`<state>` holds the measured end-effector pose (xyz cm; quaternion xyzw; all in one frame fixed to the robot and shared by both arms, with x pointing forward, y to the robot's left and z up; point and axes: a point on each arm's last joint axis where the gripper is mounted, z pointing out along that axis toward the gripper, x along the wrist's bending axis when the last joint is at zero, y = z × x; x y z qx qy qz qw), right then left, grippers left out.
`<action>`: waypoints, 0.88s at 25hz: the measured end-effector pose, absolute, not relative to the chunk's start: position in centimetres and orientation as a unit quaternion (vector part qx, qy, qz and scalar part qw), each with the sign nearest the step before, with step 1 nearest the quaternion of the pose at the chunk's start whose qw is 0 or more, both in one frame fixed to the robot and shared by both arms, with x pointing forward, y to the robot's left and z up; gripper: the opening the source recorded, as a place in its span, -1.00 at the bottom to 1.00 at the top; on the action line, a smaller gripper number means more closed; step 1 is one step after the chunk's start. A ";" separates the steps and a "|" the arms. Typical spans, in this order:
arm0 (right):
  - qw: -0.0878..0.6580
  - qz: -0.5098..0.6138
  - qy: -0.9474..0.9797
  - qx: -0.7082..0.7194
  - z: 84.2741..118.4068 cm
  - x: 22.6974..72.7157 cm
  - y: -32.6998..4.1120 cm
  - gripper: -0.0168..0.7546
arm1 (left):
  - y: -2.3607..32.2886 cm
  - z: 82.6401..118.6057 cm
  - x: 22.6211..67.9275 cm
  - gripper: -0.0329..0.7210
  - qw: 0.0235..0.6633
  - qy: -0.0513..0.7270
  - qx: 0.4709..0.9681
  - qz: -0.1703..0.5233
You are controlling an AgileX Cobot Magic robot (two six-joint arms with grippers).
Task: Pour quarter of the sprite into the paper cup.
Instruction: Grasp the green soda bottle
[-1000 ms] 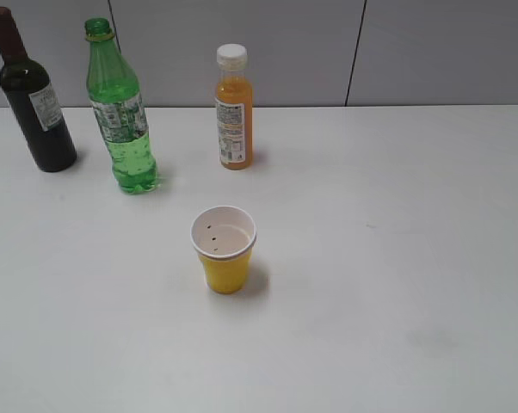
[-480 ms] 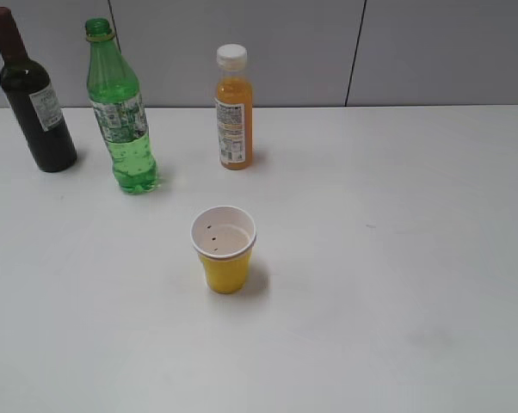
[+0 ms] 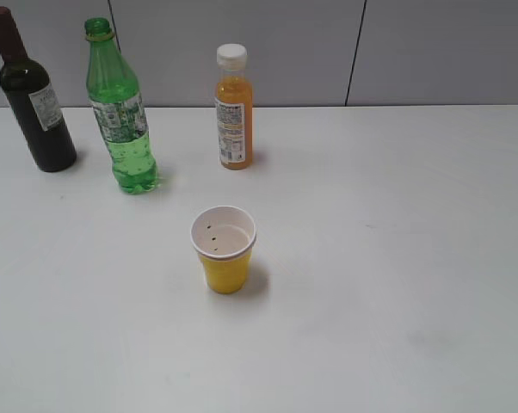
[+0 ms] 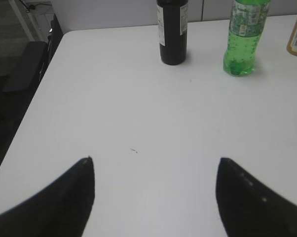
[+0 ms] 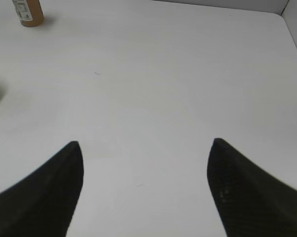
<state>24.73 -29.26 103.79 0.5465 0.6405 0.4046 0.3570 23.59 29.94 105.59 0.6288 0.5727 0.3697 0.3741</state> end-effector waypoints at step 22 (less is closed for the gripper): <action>0.357 0.404 0.641 0.547 103.8 24.7 -29.3 0.58 | 29.9 105.6 23.6 0.63 0.374 0.573 0.629 0.370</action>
